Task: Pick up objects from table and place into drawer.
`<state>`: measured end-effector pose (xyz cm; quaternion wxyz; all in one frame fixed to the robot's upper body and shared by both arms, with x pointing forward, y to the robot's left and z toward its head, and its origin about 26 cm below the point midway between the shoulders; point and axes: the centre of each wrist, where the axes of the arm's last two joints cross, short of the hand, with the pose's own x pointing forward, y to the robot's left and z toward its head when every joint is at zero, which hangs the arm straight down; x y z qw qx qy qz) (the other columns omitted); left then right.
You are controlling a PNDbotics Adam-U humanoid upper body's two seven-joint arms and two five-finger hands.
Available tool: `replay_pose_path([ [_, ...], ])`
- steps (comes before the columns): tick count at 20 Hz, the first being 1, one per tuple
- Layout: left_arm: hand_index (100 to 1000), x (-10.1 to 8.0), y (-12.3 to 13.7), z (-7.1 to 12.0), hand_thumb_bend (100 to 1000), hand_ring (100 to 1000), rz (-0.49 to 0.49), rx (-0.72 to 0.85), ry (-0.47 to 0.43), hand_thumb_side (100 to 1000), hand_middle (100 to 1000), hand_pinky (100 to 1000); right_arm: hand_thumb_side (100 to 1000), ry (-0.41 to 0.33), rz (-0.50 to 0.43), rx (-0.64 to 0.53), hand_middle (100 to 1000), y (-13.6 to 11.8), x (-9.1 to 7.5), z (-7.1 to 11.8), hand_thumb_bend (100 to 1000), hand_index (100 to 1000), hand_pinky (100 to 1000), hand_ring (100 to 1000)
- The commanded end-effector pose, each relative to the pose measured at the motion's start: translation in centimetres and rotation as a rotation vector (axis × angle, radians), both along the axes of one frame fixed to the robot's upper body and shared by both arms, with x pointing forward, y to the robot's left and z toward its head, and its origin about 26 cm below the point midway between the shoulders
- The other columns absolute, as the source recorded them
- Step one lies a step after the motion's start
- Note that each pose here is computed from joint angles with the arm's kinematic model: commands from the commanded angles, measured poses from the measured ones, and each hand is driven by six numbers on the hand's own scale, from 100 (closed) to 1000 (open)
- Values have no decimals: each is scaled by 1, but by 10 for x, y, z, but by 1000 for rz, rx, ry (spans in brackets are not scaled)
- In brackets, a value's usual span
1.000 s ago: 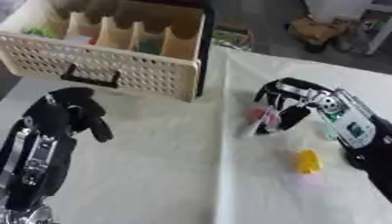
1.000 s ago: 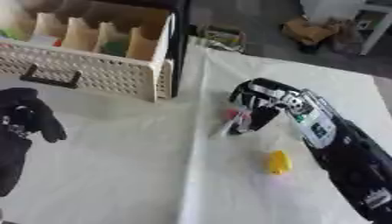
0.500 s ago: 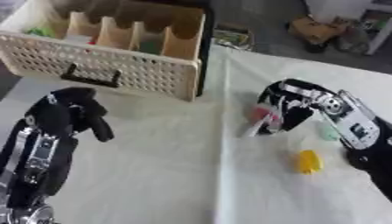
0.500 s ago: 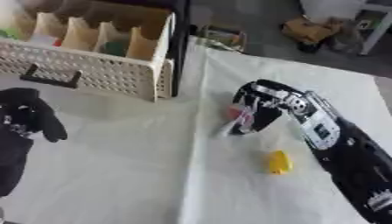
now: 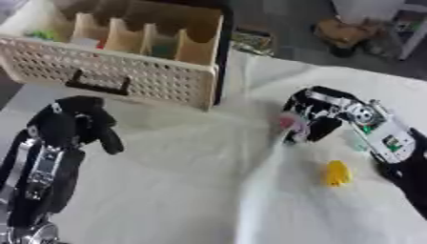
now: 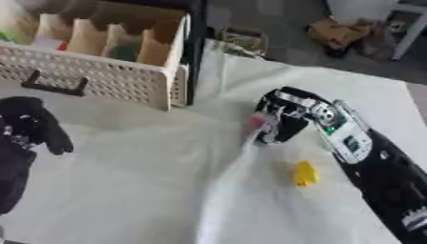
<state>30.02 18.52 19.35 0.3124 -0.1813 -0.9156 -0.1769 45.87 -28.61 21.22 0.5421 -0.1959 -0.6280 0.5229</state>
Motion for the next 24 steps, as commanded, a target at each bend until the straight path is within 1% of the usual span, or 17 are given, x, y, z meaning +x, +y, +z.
replay_pose_path([
  [1, 732, -2, -1, 5, 100, 389, -8, -13, -17, 640, 526, 428, 100, -31, -19, 3, 303, -11, -3, 17, 284, 628, 347, 525],
  [2, 731, -2, -1, 5, 100, 389, -8, -13, -16, 640, 524, 427, 100, -32, -19, 7, 301, -11, -3, 18, 250, 627, 344, 524],
  [9, 730, -2, -1, 5, 100, 389, -5, -13, -16, 642, 525, 428, 100, -37, -20, 45, 285, -10, -7, 28, 219, 612, 332, 517],
  [14, 729, -2, 0, 5, 100, 390, -3, -12, -16, 647, 526, 428, 100, -56, -8, 56, 258, -9, -12, 40, 161, 594, 319, 508],
  [16, 728, -2, 0, 5, 100, 390, -3, -12, -17, 648, 526, 428, 100, -74, 2, 61, 246, -8, -15, 47, 139, 589, 312, 504],
  [18, 728, -2, 1, 5, 100, 390, -3, -12, -18, 650, 526, 428, 100, -92, 11, 64, 232, -6, -18, 54, 137, 583, 305, 499],
  [21, 728, -2, 1, 5, 100, 390, -3, -13, -19, 653, 526, 428, 100, -131, 25, 78, 211, -2, -24, 67, 134, 576, 297, 492],
  [24, 728, -2, 2, 5, 100, 392, -4, -14, -20, 654, 526, 428, 100, -174, 44, 92, 184, 4, -31, 82, 113, 562, 281, 481],
])
